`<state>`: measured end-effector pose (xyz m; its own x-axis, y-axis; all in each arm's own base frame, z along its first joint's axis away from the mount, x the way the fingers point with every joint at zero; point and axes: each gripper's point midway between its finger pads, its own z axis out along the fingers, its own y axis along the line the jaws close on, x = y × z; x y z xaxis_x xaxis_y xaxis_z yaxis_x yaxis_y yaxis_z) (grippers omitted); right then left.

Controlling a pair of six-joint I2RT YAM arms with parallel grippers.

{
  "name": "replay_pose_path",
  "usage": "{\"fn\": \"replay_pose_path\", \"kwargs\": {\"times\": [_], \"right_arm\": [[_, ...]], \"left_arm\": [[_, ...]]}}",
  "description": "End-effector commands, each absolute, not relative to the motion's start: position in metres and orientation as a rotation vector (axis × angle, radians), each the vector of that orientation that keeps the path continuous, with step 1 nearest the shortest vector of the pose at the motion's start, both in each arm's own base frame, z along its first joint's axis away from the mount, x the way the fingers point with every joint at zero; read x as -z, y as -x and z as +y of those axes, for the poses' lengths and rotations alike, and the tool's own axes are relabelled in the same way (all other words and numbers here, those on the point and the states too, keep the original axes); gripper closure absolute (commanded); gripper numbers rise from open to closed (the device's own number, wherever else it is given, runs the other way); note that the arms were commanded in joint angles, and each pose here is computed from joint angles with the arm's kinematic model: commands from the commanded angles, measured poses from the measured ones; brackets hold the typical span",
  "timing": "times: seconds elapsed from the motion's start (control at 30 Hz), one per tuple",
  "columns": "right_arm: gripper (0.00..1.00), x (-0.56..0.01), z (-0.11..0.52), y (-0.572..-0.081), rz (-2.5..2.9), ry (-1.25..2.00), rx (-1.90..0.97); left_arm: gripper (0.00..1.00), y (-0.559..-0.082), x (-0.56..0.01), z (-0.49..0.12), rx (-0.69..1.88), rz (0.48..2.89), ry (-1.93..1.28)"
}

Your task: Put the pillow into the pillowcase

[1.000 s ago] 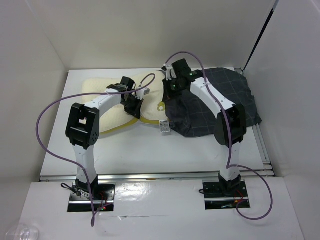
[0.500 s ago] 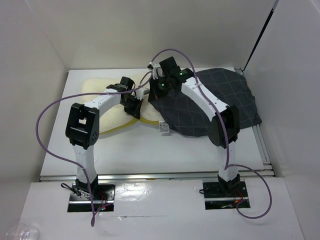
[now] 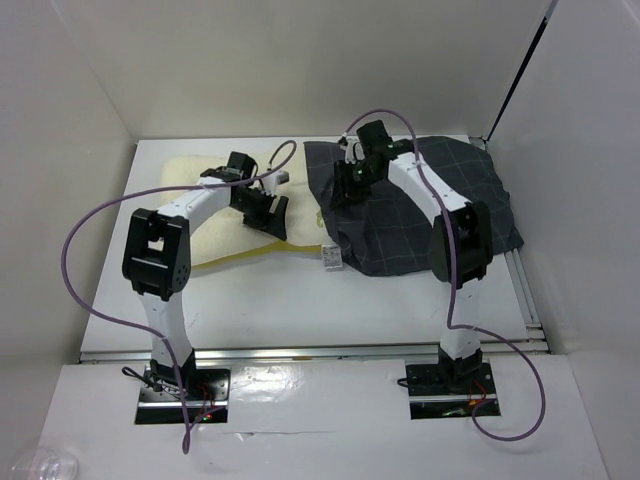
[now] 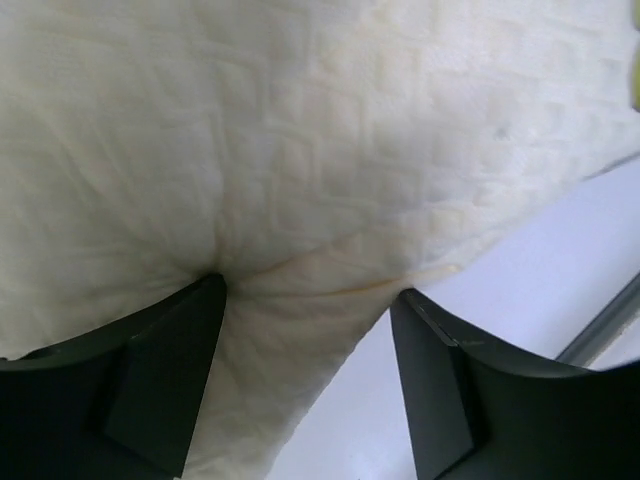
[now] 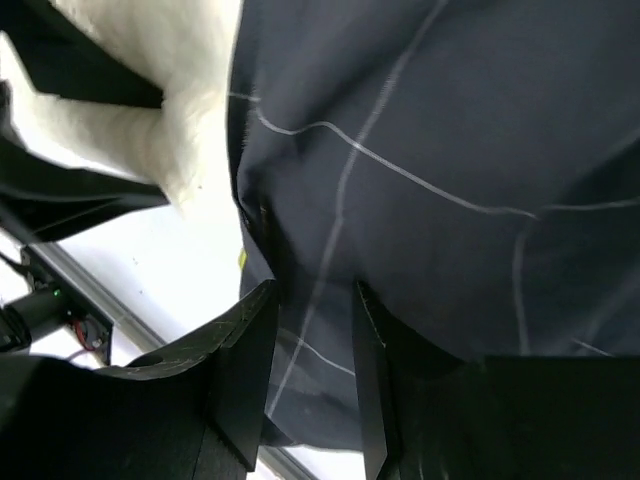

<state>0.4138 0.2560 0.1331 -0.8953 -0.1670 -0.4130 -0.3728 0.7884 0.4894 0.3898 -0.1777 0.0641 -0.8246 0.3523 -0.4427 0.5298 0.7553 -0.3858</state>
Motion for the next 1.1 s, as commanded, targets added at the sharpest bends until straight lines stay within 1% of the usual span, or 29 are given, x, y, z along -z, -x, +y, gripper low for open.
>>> {"fn": "replay_pose_path", "kwargs": {"times": [0.0,0.07,0.13,0.2,0.27,0.37,0.4,0.47,0.5,0.53,0.57,0.6,0.63,0.67,0.7,0.73,0.77,0.8,0.83,0.87,0.9,0.93,0.97,1.03,1.07], "right_arm": [[0.57,-0.198,0.244,-0.429,2.458,0.399,-0.785],[0.57,-0.213,0.239,-0.43,2.414,0.419,-0.789],[0.56,-0.231,0.235,-0.428,2.363,0.453,-0.787],[0.56,-0.246,0.233,-0.42,2.314,0.492,-0.791],[0.56,-0.251,0.231,-0.413,2.285,0.54,-0.786],[0.56,-0.246,0.225,-0.4,2.282,0.595,-0.737],[0.56,-0.254,0.227,-0.395,2.245,0.627,-0.731],[0.56,-0.242,0.227,-0.386,2.228,0.717,-0.642],[0.57,-0.245,0.229,-0.389,2.176,0.746,-0.597],[0.57,-0.241,0.221,-0.381,2.164,0.758,-0.514],[0.57,-0.241,0.221,-0.379,2.131,0.784,-0.465],[0.62,-0.247,0.231,-0.377,2.039,0.861,-0.401],[0.65,-0.241,0.217,-0.371,2.024,0.853,-0.268],[0.66,-0.242,0.226,-0.363,1.967,0.892,-0.22],[0.64,-0.271,0.226,-0.366,1.817,0.891,-0.161],[0.6,-0.256,0.216,-0.364,1.823,0.883,-0.085],[0.55,-0.261,0.214,-0.364,1.801,0.862,-0.076],[0.46,-0.265,0.216,-0.361,1.784,0.862,-0.084],[0.34,-0.268,0.214,-0.36,1.783,0.841,-0.083],[0.31,-0.268,0.215,-0.36,1.788,0.831,-0.09],[0.3,-0.265,0.214,-0.358,1.809,0.815,-0.104],[0.3,-0.255,0.214,-0.36,1.852,0.818,-0.093],[0.26,-0.249,0.217,-0.357,1.877,0.848,-0.112],[0.26,-0.233,0.22,-0.353,1.971,0.857,-0.14],[0.26,-0.227,0.22,-0.352,1.996,0.851,-0.145]], "left_arm": [[0.18,-0.366,-0.074,-0.161,0.775,2.673,-0.603],[0.13,-0.367,-0.092,-0.163,0.774,2.611,-0.64],[0.0,-0.368,-0.108,-0.161,0.749,2.541,-0.695],[0.0,-0.365,-0.115,-0.16,0.695,2.502,-0.746],[0.0,-0.362,-0.123,-0.161,0.633,2.424,-0.861],[0.0,-0.346,-0.135,-0.172,0.587,2.278,-1.056],[0.0,-0.334,-0.139,-0.176,0.58,2.235,-1.106],[0.0,-0.332,-0.147,-0.182,0.574,2.163,-1.132],[0.0,-0.326,-0.151,-0.184,0.602,2.146,-1.137],[0.0,-0.317,-0.162,-0.191,0.661,2.09,-1.159],[0.0,-0.314,-0.165,-0.194,0.664,2.074,-1.172],[0.0,-0.305,-0.164,-0.203,0.683,2.074,-1.207],[0.0,-0.307,-0.17,-0.204,0.626,2.06,-1.218],[0.0,-0.302,-0.184,-0.206,0.551,1.954,-1.321],[0.0,-0.288,-0.176,-0.212,0.524,1.901,-1.394],[0.0,-0.294,-0.179,-0.205,0.394,1.876,-1.373],[0.0,-0.304,-0.222,-0.208,0.319,1.731,-1.233],[0.0,-0.305,-0.233,-0.205,0.295,1.705,-1.15],[0.0,-0.306,-0.23,-0.195,0.257,1.733,-1.057],[0.0,-0.303,-0.24,-0.194,0.288,1.735,-0.971],[0.0,-0.3,-0.25,-0.196,0.294,1.699,-0.968],[0.02,-0.294,-0.254,-0.201,0.307,1.683,-1.019],[0.0,-0.289,-0.25,-0.207,0.306,1.672,-1.11],[0.0,-0.284,-0.23,-0.213,0.292,1.743,-1.195],[0.0,-0.283,-0.23,-0.215,0.277,1.716,-1.232]]}}
